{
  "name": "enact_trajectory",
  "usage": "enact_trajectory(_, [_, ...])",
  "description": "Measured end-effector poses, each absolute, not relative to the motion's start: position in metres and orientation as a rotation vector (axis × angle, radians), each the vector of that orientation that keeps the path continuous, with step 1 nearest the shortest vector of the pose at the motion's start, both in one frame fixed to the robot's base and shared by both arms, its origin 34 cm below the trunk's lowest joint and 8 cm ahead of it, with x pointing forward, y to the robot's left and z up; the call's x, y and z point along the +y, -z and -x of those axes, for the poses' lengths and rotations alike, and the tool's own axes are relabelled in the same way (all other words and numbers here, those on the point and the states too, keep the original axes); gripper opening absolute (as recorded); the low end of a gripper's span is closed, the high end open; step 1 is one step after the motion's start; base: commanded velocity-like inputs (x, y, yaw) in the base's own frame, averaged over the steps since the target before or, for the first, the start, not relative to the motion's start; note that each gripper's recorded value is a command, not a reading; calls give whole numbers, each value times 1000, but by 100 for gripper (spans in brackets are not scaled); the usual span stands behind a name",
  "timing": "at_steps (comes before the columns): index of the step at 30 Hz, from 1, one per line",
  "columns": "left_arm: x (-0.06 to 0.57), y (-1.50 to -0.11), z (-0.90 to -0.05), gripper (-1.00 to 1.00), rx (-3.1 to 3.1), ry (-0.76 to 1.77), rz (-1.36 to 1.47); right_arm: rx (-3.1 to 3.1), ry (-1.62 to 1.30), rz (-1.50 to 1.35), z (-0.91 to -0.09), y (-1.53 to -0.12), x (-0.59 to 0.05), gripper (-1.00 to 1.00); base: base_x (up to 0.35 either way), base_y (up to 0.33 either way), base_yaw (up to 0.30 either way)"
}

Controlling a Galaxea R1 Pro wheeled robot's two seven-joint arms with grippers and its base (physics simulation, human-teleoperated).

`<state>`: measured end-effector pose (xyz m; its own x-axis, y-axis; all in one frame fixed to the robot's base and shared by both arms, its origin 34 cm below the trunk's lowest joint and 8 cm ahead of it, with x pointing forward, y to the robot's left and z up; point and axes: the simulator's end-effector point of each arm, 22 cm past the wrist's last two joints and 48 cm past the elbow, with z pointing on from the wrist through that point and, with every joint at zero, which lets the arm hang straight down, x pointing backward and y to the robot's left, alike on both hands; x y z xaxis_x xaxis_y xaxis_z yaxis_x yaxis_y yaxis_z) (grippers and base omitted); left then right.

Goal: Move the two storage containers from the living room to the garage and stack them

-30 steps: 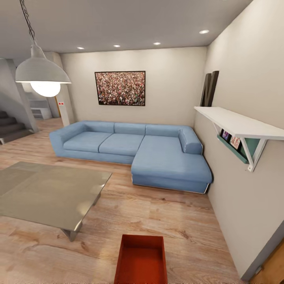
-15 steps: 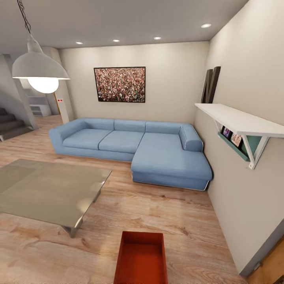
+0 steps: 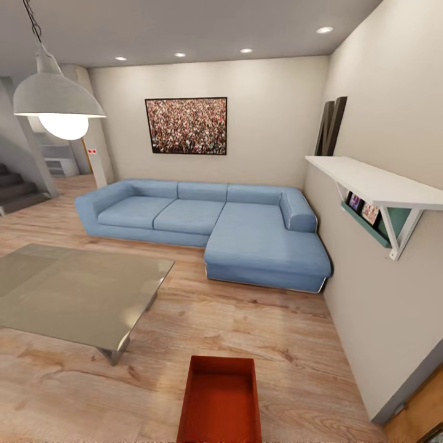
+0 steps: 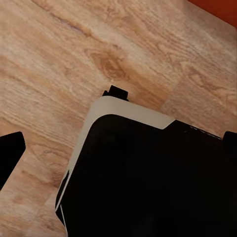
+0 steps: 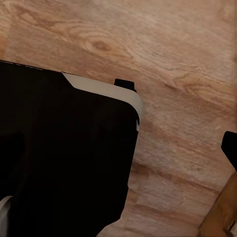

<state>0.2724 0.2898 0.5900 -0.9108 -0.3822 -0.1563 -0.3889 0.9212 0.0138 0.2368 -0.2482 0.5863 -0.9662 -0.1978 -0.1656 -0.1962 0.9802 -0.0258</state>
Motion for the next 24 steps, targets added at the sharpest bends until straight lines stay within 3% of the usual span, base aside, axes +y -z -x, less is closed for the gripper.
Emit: enact_trajectory(24, [290,-585,-258,100,2968,-79,597,3001,-28,289,-221,-582,-237,100,0,0,0])
